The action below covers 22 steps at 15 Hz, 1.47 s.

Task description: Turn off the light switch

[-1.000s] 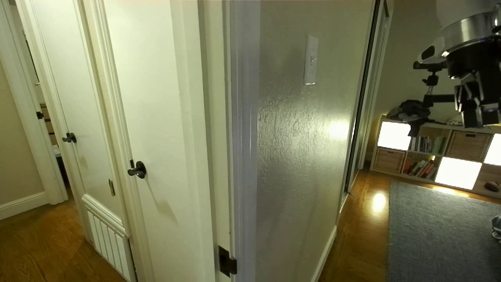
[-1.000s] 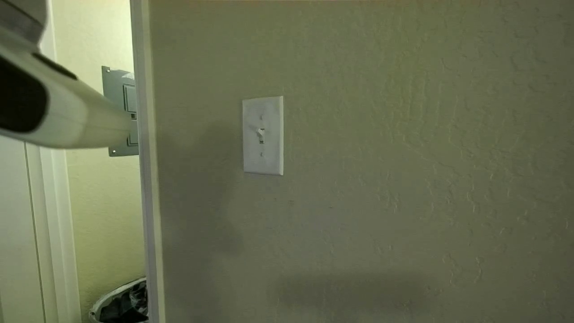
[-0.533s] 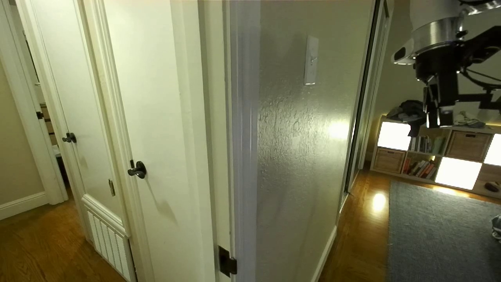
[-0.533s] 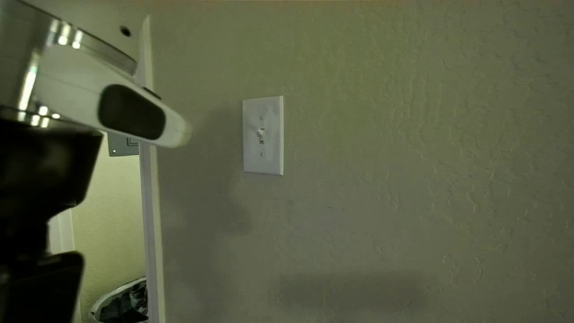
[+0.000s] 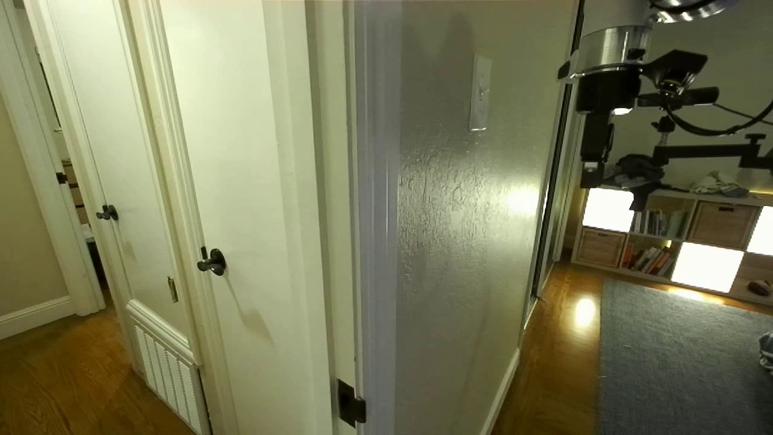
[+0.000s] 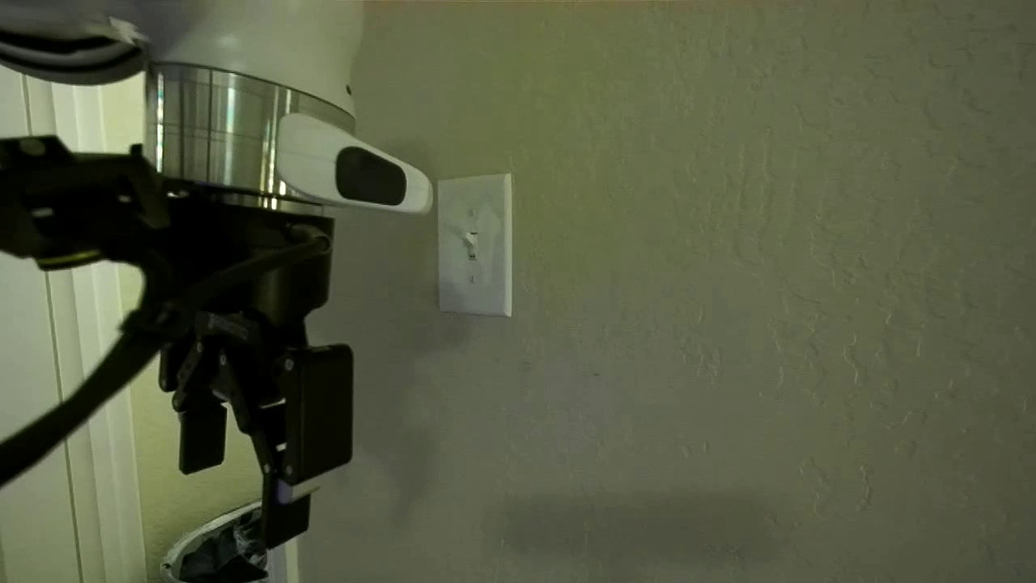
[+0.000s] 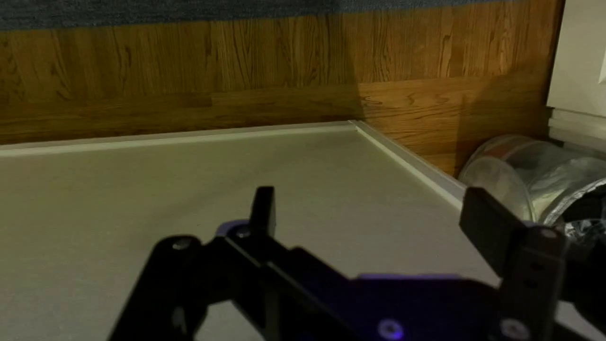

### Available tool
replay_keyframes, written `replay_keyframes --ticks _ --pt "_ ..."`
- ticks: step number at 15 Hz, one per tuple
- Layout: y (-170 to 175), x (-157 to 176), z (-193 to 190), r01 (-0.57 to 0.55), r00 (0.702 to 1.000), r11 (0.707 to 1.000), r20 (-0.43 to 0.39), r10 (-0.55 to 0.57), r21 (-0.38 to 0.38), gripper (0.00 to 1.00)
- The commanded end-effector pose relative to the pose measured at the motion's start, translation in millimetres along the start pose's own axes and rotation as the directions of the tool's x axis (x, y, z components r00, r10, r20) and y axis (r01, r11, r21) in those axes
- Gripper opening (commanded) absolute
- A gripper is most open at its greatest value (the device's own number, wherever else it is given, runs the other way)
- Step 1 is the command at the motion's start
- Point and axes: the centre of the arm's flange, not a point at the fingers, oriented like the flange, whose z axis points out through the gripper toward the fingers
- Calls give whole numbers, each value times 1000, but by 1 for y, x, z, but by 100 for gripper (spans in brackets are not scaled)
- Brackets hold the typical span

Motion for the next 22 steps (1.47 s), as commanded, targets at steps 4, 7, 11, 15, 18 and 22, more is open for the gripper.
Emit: replay_keyframes --ticks 4,7,11,15,18,22 --pt "1 0 2 -2 1000 1000 4 2 1 100" --pt "2 10 7 -22 1000 1000 -22 22 3 100" --pt "-1 22 -2 -35 996 999 -83 32 -33 100" --pt "-5 24 -23 -60 984 997 -172 49 -57 100" --pt "-7 13 -34 -107 965 993 -245 92 -53 100" --pt "-6 -2 -44 -227 896 973 -400 191 -44 100"
